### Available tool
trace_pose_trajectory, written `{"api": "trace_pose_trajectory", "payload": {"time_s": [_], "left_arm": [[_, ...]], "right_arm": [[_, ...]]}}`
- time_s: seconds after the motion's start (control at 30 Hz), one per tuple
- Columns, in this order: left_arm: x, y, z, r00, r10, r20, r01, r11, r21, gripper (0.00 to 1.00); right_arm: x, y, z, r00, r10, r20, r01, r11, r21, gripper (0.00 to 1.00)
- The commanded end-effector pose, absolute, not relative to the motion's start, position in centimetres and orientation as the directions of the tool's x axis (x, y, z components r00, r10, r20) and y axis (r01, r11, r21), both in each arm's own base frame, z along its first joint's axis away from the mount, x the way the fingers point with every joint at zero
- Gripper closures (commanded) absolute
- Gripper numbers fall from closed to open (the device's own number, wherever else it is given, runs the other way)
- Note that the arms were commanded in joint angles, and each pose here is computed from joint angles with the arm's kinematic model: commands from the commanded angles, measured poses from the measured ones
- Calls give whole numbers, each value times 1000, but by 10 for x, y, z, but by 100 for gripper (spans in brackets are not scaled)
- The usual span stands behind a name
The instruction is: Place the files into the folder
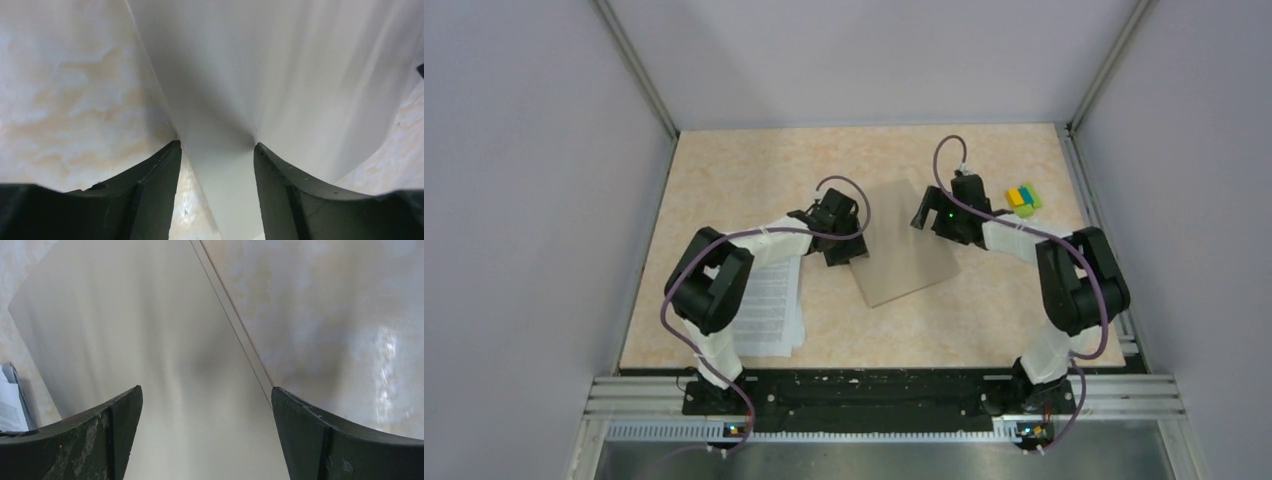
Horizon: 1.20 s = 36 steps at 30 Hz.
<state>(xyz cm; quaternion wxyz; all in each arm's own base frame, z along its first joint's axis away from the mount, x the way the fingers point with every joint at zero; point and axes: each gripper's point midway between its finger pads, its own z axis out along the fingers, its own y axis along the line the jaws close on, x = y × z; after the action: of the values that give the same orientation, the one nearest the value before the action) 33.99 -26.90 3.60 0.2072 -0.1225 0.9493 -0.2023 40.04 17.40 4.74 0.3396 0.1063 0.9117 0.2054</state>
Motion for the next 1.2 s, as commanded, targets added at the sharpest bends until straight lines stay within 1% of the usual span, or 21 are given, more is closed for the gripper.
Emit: {"api": "trace_pose_trajectory", "payload": {"time_s": [0.0,0.07,0.17,0.23,0.3,0.4,0.5,0.53,0.67,0.8,0.93,1.07,1.17], "left_arm": [[344,-256,82,-813,-373,-447,-162,883,-441,37],[353,-249,102,-787,-347,-510,-132,903,-410,33],[370,-238,126,-762,-304,-572,-115,933,-342,31],[384,-235,135,-748,-295,-595,-92,933,-347,29],[405,-228,143,-733,-301,-610,-80,929,-362,29],[444,-214,158,-710,-298,-639,-55,927,-371,29],[479,-206,161,-701,-267,-661,-5,929,-370,30],[490,-203,160,-694,-260,-671,7,930,-368,30],[520,-206,143,-713,-248,-656,92,895,-437,29],[540,-209,123,-738,-262,-622,113,860,-497,29],[550,-215,112,-757,-268,-595,110,847,-521,29],[552,-219,97,-779,-283,-559,85,836,-541,29],[553,-221,87,-792,-291,-537,67,832,-551,29]], "right_arm": [[374,164,90,-732,361,-578,107,898,426,1],[357,165,102,-725,392,-566,119,881,458,1],[321,176,112,-724,409,-556,120,868,482,1],[292,188,112,-738,425,-524,118,846,520,1],[269,202,111,-755,461,-466,127,800,586,2],[241,224,114,-768,495,-406,127,739,661,3],[220,245,118,-772,514,-374,101,680,726,3],[217,250,119,-769,528,-360,100,656,748,3],[208,261,110,-766,568,-301,105,572,813,4],[210,264,102,-746,606,-275,101,511,854,5],[214,264,97,-727,634,-264,96,475,875,8],[218,267,93,-715,656,-242,103,441,892,13],[222,268,90,-700,679,-222,114,413,904,14]]}}
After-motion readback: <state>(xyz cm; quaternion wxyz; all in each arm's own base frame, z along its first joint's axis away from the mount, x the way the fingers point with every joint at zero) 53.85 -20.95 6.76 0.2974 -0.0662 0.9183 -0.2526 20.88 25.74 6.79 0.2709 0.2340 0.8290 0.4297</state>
